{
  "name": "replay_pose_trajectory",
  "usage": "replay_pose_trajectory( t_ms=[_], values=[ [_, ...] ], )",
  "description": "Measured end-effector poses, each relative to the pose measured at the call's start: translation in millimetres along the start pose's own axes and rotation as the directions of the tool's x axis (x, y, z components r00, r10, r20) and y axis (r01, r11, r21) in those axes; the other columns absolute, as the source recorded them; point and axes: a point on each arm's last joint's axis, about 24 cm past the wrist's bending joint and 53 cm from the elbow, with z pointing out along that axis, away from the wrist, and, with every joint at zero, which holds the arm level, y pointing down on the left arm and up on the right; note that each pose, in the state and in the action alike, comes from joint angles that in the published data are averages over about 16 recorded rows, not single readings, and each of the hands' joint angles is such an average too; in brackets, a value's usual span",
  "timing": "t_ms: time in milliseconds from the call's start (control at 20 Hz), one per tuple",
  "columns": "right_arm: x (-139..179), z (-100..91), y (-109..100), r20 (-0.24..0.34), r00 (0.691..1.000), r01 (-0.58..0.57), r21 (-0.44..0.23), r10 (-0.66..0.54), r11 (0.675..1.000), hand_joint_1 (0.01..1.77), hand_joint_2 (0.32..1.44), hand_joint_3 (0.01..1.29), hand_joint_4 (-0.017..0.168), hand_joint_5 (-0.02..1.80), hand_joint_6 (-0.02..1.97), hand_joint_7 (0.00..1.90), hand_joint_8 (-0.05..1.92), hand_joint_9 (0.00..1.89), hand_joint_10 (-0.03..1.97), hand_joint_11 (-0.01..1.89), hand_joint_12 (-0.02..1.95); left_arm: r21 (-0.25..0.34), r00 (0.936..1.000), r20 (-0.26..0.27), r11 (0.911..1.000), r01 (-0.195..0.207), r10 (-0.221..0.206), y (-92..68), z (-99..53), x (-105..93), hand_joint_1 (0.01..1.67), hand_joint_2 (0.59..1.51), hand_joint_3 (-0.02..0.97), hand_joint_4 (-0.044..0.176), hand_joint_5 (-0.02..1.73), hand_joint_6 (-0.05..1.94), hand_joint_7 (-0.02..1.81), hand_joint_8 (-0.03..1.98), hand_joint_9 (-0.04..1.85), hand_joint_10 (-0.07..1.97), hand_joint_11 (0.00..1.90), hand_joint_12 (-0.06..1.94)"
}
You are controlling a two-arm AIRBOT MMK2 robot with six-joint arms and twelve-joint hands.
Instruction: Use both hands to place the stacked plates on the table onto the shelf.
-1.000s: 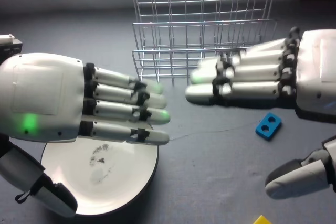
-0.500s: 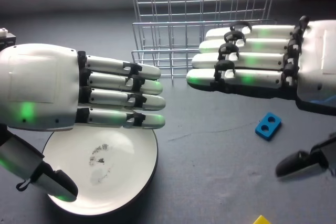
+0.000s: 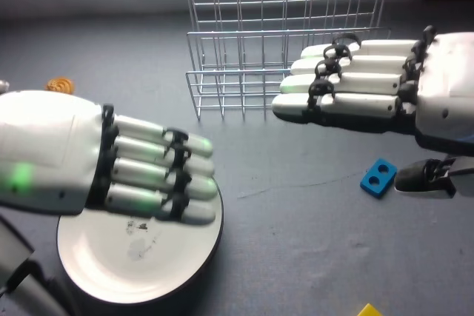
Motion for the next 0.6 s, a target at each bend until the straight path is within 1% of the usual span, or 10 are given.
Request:
replay_pose_trajectory(
  t_ms=[100,200,300,400,600],
  values=[
    [2.2,0.4,-1.9,-0.009,1.000,0.004,0.008,-0.004,1.000,1.36,0.99,0.02,-0.003,0.02,0.02,0.02,0.01,0.01,0.01,0.02,-0.01,0.011,0.9992,-0.019,0.9993,0.036,-0.035,-3.2,-0.6,4.5,0.02,1.036,0.028,-0.002,0.02,-0.01,0.02,-0.01,0.02,0.01,0.02,-0.01],
    [4.8,0.8,-3.1,-0.020,1.000,0.011,0.013,-0.011,1.000,1.38,0.99,0.02,-0.003,0.02,0.02,0.02,0.01,0.01,0.01,0.02,-0.01,0.015,0.9968,-0.039,0.9974,0.070,-0.069,-5.5,-1.0,9.0,0.02,1.037,0.027,-0.002,0.02,-0.01,0.02,-0.01,0.01,0.01,0.02,-0.01],
    [7.1,1.2,-3.7,-0.029,0.999,0.019,0.015,-0.019,1.000,1.38,0.99,0.02,-0.003,0.02,0.02,0.02,0.01,0.01,0.01,0.02,-0.01,0.015,0.9943,-0.051,0.9954,0.095,-0.094,-6.7,-1.3,11.1,0.02,1.038,0.026,-0.002,0.02,-0.01,0.02,-0.01,0.01,0.01,0.02,-0.01],
    [9.3,1.7,-3.9,-0.037,0.999,0.027,0.016,-0.026,1.000,1.38,0.99,0.02,-0.003,0.02,0.02,0.02,0.01,0.01,0.01,0.02,-0.01,0.010,0.9941,-0.046,0.9950,0.099,-0.098,-6.0,-1.6,9.4,0.02,1.037,0.024,-0.002,0.02,-0.01,0.02,-0.01,0.01,0.01,0.02,-0.01],
    [12.7,2.2,-3.5,-0.050,0.998,0.038,0.013,-0.037,0.999,1.37,1.00,0.02,-0.002,0.02,0.02,0.02,0.01,0.01,0.01,0.02,-0.01,-0.014,0.9947,-0.030,0.9950,0.098,-0.099,0.2,-1.8,5.4,0.02,1.038,0.021,-0.002,0.02,-0.01,0.02,-0.01,0.02,0.01,0.02,-0.01]
  ],
)
